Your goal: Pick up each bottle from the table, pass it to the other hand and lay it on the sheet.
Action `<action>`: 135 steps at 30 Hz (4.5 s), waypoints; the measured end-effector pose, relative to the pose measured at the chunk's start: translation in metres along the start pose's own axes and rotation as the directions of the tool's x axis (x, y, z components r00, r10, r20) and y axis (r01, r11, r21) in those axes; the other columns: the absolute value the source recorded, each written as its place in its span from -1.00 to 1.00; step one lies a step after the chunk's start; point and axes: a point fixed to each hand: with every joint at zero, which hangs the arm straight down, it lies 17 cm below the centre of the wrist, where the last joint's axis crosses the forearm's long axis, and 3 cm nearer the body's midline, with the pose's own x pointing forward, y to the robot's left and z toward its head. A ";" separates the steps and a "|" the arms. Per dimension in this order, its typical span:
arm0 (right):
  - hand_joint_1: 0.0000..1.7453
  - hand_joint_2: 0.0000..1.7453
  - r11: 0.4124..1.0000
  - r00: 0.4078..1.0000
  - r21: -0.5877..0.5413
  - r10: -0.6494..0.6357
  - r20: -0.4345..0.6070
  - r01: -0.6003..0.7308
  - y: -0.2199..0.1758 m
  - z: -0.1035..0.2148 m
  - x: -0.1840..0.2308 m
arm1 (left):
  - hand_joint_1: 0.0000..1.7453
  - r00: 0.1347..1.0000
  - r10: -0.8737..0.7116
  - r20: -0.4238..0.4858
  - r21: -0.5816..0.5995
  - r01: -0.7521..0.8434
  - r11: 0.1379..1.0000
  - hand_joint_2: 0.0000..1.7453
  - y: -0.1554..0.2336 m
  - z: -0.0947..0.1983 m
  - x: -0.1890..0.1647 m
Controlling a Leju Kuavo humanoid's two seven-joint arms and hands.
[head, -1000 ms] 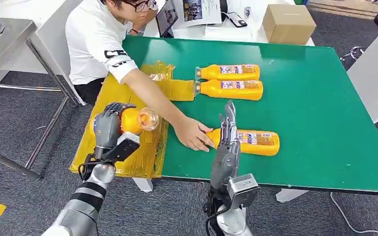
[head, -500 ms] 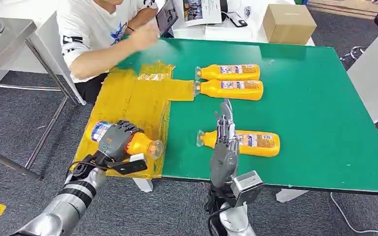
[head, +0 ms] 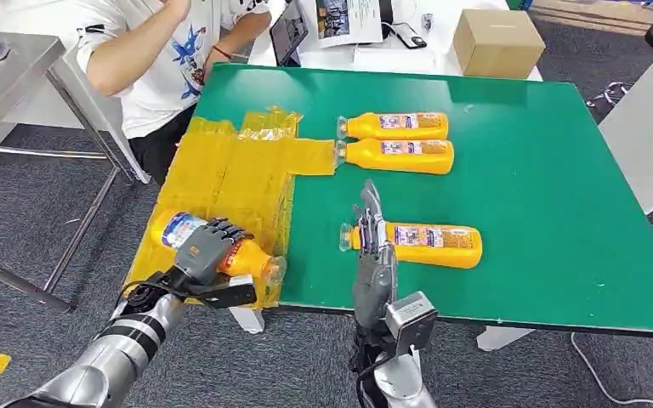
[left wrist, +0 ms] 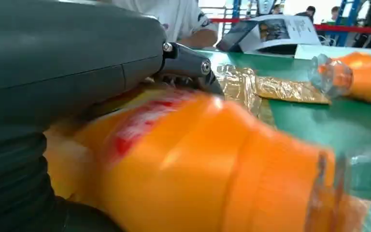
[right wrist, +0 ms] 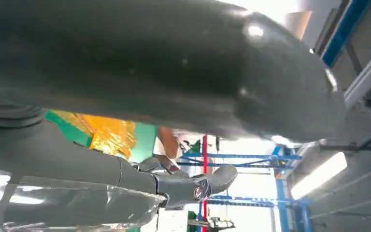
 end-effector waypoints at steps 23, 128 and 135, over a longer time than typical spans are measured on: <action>-1.00 -1.00 1.000 0.995 -0.024 -0.003 -0.100 0.000 -0.003 0.010 -0.037 | -1.00 0.989 0.151 -0.004 -0.104 -0.151 0.983 -1.00 -0.019 0.008 0.001; -1.00 1.00 0.385 0.249 0.819 0.920 -0.303 -0.425 -0.258 0.056 -0.227 | -1.00 0.704 0.643 0.301 0.520 -0.687 0.508 1.00 0.123 0.003 0.061; -1.00 1.00 0.345 0.212 0.847 0.936 -0.281 -0.403 -0.273 0.063 -0.225 | -1.00 0.701 0.652 0.288 0.515 -0.688 0.512 1.00 0.117 0.003 0.059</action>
